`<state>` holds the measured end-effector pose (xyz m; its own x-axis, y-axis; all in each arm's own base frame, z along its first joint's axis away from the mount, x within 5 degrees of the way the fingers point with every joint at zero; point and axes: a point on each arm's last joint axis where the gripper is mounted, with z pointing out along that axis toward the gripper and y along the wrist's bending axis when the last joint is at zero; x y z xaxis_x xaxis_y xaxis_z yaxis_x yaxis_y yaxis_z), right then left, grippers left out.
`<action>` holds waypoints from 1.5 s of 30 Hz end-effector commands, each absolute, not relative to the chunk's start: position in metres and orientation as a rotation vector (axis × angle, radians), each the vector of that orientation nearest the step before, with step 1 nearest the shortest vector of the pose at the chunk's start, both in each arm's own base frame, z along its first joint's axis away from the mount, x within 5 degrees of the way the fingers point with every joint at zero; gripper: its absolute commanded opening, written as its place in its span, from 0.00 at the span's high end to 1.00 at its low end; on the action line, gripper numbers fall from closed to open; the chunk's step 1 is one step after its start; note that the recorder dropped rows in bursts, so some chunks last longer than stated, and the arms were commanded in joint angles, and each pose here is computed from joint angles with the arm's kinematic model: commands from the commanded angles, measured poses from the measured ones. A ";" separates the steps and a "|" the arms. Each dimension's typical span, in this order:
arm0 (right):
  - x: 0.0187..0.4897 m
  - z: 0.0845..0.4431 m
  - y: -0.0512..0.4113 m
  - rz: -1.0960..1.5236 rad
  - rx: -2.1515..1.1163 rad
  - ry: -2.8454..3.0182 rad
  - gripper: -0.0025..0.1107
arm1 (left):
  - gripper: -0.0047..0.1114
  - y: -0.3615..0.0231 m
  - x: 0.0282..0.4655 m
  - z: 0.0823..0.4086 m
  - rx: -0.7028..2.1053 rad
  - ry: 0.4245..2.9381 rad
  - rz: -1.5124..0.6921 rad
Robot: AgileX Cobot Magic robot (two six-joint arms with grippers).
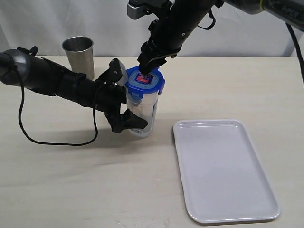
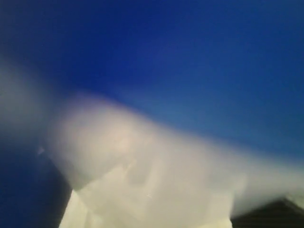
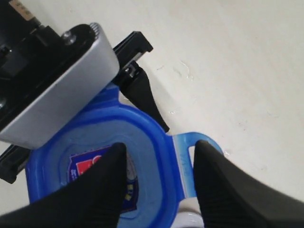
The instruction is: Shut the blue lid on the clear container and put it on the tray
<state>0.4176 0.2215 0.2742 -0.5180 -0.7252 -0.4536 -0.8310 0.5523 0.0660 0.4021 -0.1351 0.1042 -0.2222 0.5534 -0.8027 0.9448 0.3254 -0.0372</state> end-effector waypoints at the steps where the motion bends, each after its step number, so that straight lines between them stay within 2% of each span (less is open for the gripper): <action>1: 0.422 0.245 0.220 0.381 -1.269 2.531 0.58 | 0.96 -0.132 0.397 0.089 1.449 1.894 -0.648; 6: 0.424 0.243 0.216 0.362 -1.226 2.563 0.56 | 0.96 -0.132 0.397 0.089 1.452 1.894 -0.648; 9: 0.431 0.241 0.199 0.357 -1.095 2.637 0.56 | 0.96 -0.131 0.396 0.088 1.490 1.891 -0.632; 13: 0.418 0.205 0.194 0.494 -1.168 2.715 0.56 | 0.96 -0.131 0.396 0.088 1.489 1.891 -0.631; 16: 0.416 0.197 0.191 0.618 -1.099 2.751 0.61 | 0.96 -0.131 0.396 0.088 1.489 1.891 -0.631; 21: 0.399 0.167 0.186 0.664 -1.119 2.860 0.61 | 0.96 -0.131 0.396 0.088 1.489 1.891 -0.631; 23: 0.397 0.165 0.185 0.670 -1.086 2.887 0.61 | 0.96 -0.132 0.395 0.088 1.493 1.883 -0.651; 26: 0.393 0.161 0.186 0.722 -1.028 2.922 0.67 | 0.96 -0.132 0.395 0.088 1.493 1.883 -0.650; 28: 0.383 0.146 0.182 0.737 -1.056 2.973 0.67 | 0.96 -0.132 0.394 0.089 1.494 1.882 -0.654; 32: 0.380 0.143 0.183 0.776 -1.033 2.987 0.67 | 0.96 -0.133 0.393 0.089 1.497 1.874 -0.675; 35: 0.370 0.133 0.183 0.850 -1.036 3.010 0.72 | 0.96 -0.133 0.393 0.089 1.497 1.874 -0.675; 40: 0.382 0.150 0.171 0.566 -0.972 3.057 0.72 | 0.96 -0.133 0.393 0.089 1.497 1.875 -0.672; 43: 0.387 0.166 0.174 0.572 -0.935 3.016 0.71 | 0.96 -0.133 0.394 0.090 1.485 1.877 -0.676; 44: 0.388 0.171 0.175 0.590 -0.926 2.998 0.68 | 0.96 -0.133 0.394 0.090 1.482 1.879 -0.677; 45: 0.391 0.179 0.177 0.593 -0.923 2.969 0.59 | 0.96 -0.133 0.394 0.089 1.473 1.892 -0.675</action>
